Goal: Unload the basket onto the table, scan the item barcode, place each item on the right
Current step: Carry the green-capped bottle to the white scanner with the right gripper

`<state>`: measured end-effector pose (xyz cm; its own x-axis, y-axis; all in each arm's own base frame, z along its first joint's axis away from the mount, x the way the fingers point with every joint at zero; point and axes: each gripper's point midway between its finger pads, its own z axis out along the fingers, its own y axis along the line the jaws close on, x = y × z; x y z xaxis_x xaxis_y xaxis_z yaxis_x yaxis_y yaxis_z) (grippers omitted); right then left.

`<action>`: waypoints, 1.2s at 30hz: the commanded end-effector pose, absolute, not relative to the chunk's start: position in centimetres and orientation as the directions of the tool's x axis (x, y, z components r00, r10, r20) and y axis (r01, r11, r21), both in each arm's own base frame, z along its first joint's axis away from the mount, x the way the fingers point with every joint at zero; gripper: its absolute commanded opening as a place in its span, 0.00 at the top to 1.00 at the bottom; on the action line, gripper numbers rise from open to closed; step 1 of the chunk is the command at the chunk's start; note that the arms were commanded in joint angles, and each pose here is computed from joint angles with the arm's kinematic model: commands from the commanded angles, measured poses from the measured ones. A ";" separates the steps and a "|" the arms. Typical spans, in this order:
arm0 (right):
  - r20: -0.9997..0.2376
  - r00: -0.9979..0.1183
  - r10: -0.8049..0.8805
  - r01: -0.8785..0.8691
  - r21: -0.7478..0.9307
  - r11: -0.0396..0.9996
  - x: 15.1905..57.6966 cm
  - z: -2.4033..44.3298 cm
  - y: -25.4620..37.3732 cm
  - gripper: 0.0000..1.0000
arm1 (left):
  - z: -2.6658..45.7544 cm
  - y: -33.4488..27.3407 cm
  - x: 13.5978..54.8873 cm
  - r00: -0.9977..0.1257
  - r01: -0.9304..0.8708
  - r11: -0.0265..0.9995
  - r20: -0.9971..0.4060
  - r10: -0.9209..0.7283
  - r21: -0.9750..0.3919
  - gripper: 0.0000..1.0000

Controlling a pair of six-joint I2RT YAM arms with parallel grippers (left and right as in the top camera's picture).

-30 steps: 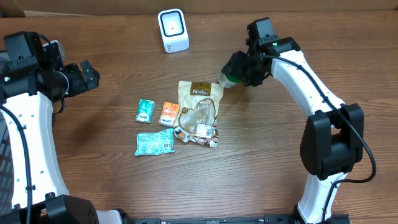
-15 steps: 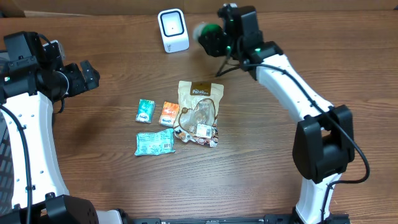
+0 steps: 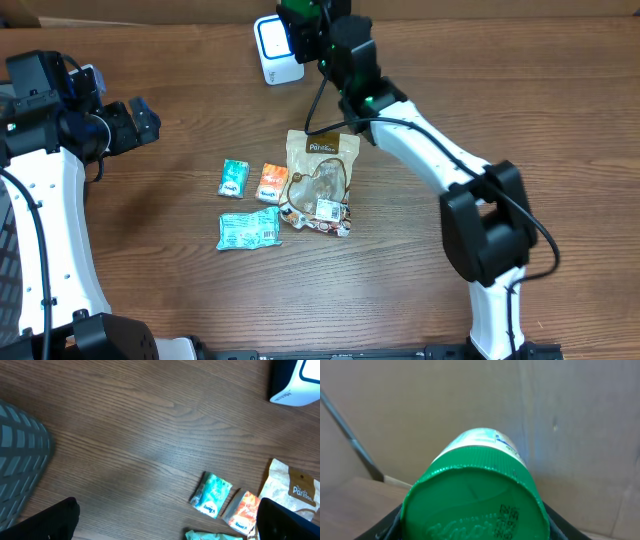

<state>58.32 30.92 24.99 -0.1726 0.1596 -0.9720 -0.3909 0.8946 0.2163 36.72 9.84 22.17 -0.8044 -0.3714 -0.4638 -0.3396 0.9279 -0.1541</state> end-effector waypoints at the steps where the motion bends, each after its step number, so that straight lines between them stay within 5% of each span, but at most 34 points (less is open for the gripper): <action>1: -0.976 -0.135 0.170 -0.347 0.207 0.915 59.5 23.7 31.1 0.91 | 23.4 9.6 36.6 -0.794 -0.320 0.935 -0.495 -0.354 -0.155 0.00; 7: -0.977 -0.113 0.183 -0.360 0.212 0.909 60.3 20.2 32.1 0.92 | 23.4 9.6 36.6 -0.794 -0.320 0.935 -0.495 -0.354 -0.156 0.00; 27: -0.977 -0.097 0.188 -0.405 0.212 0.889 59.1 19.9 34.8 0.94 | 23.4 9.6 36.6 -0.794 -0.320 0.935 -0.495 -0.354 -0.155 0.01; 36: -0.983 -0.176 0.056 -0.411 0.125 0.903 56.2 25.0 34.1 0.96 | 23.4 9.6 36.6 -0.794 -0.320 0.935 -0.495 -0.354 -0.155 0.00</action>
